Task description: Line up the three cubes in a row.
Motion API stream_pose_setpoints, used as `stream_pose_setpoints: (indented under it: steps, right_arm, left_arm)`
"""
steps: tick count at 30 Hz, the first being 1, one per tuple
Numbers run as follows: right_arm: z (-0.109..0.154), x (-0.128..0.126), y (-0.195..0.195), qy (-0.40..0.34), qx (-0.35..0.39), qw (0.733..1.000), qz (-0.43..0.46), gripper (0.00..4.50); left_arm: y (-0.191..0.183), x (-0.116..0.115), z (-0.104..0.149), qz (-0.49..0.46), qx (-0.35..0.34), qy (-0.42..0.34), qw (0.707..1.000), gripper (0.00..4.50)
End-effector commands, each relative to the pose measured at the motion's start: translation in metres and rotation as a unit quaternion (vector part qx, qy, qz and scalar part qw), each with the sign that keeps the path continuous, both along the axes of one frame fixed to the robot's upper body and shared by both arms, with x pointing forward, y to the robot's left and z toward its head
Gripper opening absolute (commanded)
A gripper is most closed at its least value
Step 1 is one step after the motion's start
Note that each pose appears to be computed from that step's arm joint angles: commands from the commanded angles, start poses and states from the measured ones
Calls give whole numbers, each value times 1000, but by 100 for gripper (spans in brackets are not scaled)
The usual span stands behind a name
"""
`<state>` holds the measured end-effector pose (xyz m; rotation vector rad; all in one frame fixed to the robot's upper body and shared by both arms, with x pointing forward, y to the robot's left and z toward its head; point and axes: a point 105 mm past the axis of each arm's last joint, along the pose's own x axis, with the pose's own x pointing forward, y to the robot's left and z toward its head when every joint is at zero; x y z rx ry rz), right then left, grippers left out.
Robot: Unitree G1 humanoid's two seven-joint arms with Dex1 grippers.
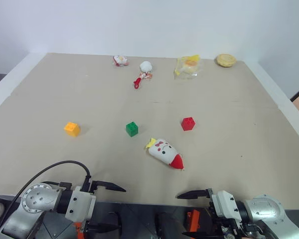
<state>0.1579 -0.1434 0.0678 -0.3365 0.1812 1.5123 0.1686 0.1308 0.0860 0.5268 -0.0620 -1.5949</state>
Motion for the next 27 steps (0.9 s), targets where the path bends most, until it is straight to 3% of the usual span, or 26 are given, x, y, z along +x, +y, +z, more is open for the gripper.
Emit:
stream_pose_setpoints:
  steps: [1, 5, 12, 17, 22, 27]
  right_arm:
    - [3, 0, 3, -12, 10, 1000, 5, 450]
    - [8, 2, 9, -16, 22, 1000, 8, 450]
    - [16, 4, 11, -13, 39, 999, 5, 450]
    - [49, 12, 15, -6, 97, 995, -24, 450]
    - [91, 51, 17, -24, 110, 990, -89, 450]
    - [90, 98, 19, -11, 58, 980, -191, 450]
  left_arm:
    - [-3, -7, 8, -34, 4, -6, 999, 449]
    - [-5, -15, 12, -61, 8, 39, 997, 449]
    - [-4, -18, 15, -59, 8, 49, 997, 449]
    - [-7, 19, 41, 31, -45, 56, 997, 449]
    - [-3, 50, 70, 124, -118, 64, 983, 449]
    - [-17, 60, 85, 152, -197, 88, 965, 449]
